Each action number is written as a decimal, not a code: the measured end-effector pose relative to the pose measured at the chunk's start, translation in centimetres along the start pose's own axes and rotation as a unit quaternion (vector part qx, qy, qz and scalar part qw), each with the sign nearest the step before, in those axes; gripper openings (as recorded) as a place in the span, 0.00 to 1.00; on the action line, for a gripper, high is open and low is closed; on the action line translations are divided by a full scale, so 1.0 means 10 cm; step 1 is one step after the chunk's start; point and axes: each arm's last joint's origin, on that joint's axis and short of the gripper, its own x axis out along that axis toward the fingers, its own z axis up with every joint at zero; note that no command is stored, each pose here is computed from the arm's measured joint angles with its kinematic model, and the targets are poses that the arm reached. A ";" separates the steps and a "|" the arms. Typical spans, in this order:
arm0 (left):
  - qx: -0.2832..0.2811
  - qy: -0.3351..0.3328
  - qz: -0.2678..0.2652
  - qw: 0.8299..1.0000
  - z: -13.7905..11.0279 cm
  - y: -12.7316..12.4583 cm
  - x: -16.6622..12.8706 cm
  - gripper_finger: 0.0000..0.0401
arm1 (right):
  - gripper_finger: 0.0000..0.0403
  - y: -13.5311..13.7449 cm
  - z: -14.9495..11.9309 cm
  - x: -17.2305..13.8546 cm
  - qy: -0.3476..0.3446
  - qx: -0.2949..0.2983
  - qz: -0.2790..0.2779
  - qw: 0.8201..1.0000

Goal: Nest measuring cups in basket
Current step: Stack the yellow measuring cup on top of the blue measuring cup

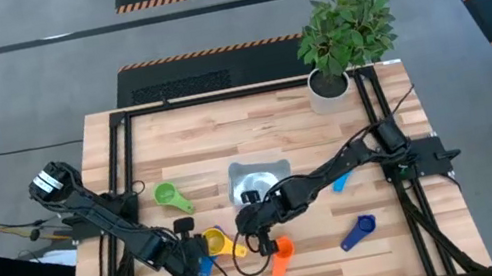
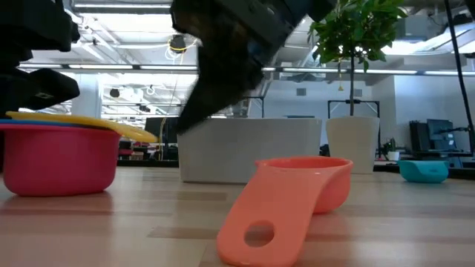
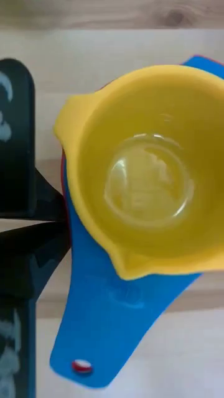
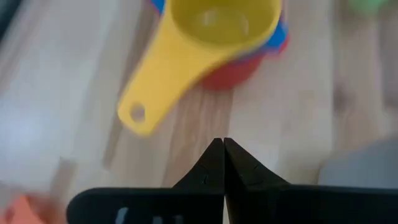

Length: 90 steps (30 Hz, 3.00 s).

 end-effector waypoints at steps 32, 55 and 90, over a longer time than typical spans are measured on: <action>-0.018 -0.134 -0.042 0.990 0.29 -0.06 -0.01 0.00 | 0.02 0.18 0.07 0.00 -0.049 -0.016 0.072 0.996; -0.097 -0.100 -0.082 0.987 0.25 -0.13 0.07 0.00 | 0.02 0.13 -0.12 -0.10 0.057 -0.006 -0.011 0.998; -0.137 -0.094 -0.148 0.975 0.65 -0.01 0.46 0.00 | 0.03 0.22 -0.11 0.09 0.042 -0.017 0.076 0.996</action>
